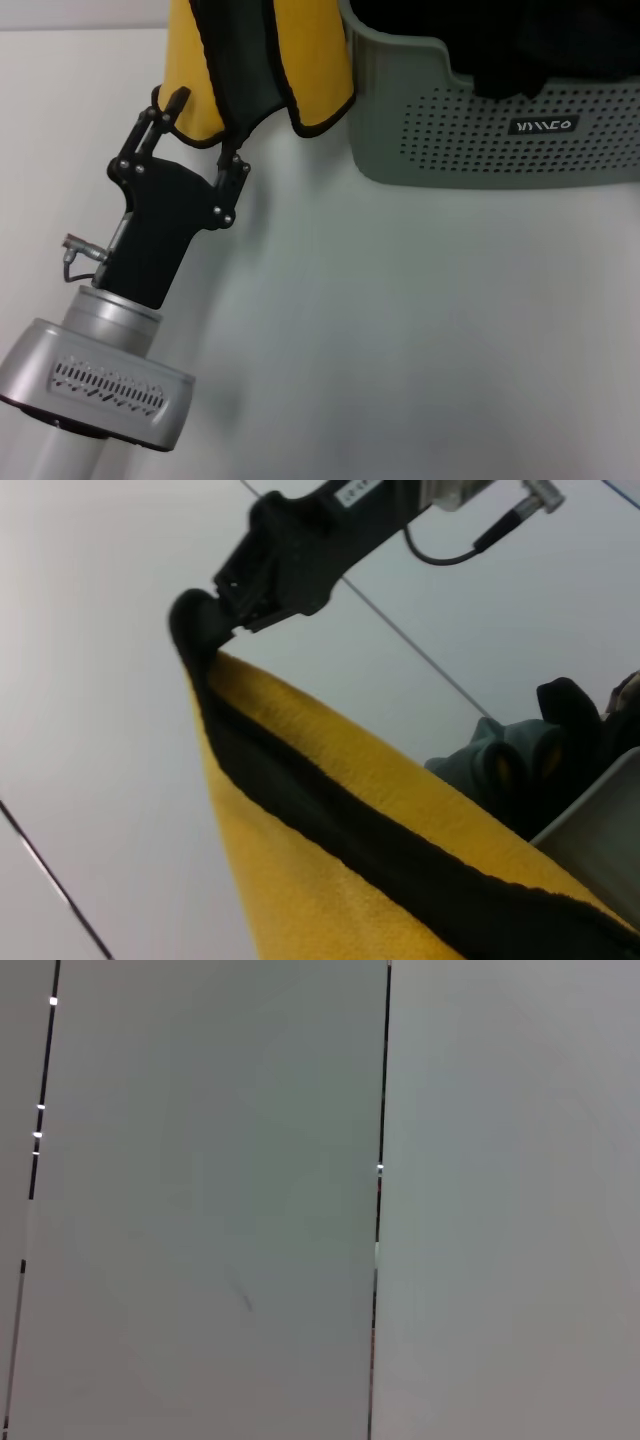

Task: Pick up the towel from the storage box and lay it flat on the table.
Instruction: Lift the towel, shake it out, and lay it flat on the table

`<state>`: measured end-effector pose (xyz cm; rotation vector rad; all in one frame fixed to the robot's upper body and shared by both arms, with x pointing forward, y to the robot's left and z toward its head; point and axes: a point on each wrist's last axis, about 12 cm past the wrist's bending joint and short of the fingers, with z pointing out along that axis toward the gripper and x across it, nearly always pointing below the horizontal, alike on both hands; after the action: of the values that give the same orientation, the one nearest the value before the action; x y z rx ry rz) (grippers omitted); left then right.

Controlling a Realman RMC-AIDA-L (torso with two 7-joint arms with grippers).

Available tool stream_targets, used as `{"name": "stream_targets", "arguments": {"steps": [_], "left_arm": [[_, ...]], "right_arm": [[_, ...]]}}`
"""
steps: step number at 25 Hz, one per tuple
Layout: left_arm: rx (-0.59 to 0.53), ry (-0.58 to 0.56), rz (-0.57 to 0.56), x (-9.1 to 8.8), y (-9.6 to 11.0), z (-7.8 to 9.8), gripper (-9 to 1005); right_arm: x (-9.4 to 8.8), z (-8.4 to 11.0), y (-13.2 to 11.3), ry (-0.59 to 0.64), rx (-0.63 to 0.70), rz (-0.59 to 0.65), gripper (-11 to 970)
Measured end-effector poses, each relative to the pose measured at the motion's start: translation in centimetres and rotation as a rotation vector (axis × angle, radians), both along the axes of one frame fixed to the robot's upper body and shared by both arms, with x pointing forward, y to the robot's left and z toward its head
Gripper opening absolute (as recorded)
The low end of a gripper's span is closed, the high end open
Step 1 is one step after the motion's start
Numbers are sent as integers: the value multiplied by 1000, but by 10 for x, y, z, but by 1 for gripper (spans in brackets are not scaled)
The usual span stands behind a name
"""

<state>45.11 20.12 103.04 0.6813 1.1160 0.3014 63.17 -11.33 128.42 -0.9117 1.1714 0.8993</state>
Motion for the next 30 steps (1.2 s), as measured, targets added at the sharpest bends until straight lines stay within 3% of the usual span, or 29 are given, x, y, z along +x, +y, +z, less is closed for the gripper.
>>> {"name": "stream_targets", "arguments": {"steps": [26,30], "left_arm": [[-109,90,98,-8,21,-11,560],[-111,91,89,-8,20,-11,501]], "right_arm": [[-5,-14,-13,27,-6,-15,18],[-6,-14,-14,27,-7,-13,18]]}}
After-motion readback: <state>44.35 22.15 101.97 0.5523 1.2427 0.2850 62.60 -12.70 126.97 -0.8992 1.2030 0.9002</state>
